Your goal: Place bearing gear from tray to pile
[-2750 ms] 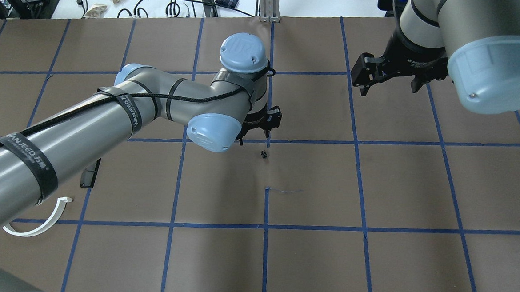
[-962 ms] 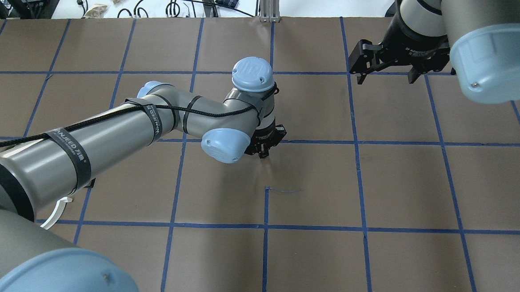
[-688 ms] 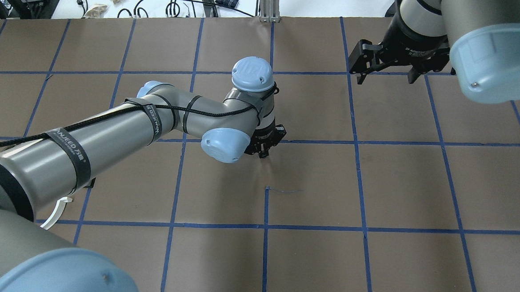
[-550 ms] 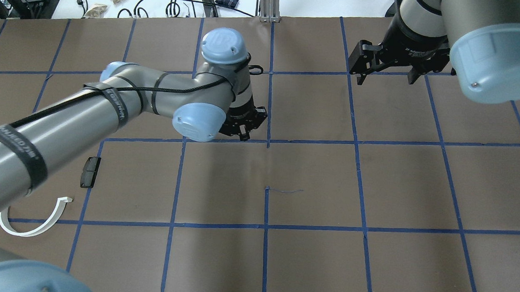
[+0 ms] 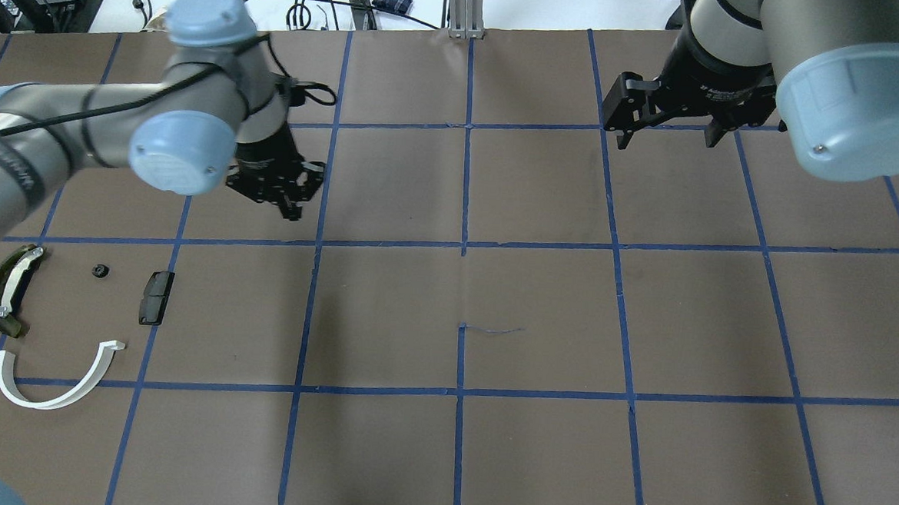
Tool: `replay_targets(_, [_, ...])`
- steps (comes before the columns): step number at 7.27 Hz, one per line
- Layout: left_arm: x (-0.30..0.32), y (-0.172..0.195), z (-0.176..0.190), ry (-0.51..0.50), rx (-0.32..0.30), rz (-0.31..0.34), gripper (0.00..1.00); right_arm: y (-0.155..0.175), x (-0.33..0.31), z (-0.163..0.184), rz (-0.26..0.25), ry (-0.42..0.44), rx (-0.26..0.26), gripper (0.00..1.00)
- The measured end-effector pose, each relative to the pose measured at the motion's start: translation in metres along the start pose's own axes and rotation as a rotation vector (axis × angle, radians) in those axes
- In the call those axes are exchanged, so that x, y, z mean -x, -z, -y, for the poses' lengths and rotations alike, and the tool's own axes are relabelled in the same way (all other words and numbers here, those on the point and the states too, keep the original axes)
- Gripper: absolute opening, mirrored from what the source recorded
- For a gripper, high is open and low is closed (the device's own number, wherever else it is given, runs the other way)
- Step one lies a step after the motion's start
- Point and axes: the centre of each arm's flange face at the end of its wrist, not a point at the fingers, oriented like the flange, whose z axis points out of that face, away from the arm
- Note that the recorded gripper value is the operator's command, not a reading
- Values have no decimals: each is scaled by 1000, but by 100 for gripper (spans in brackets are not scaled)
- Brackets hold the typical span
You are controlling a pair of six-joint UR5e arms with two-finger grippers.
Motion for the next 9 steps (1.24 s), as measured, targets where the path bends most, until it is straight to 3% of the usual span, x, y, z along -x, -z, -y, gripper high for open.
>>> replay_targets(2, [142, -22, -35, -63, -1, -46, 0, -1, 0, 0, 0, 0, 2, 100])
replay_targets(3, [184, -38, -48, -82, 0, -65, 0, -1, 0, 0, 0, 0, 3, 100])
replay_targets(6, [218, -79, -46, -94, -47, -98, 0, -2, 0, -1, 1, 4, 5, 100])
replay_targets(9, [213, -90, -38, -90, -68, -140, 0, -3, 0, -1, 2, 4, 6, 100])
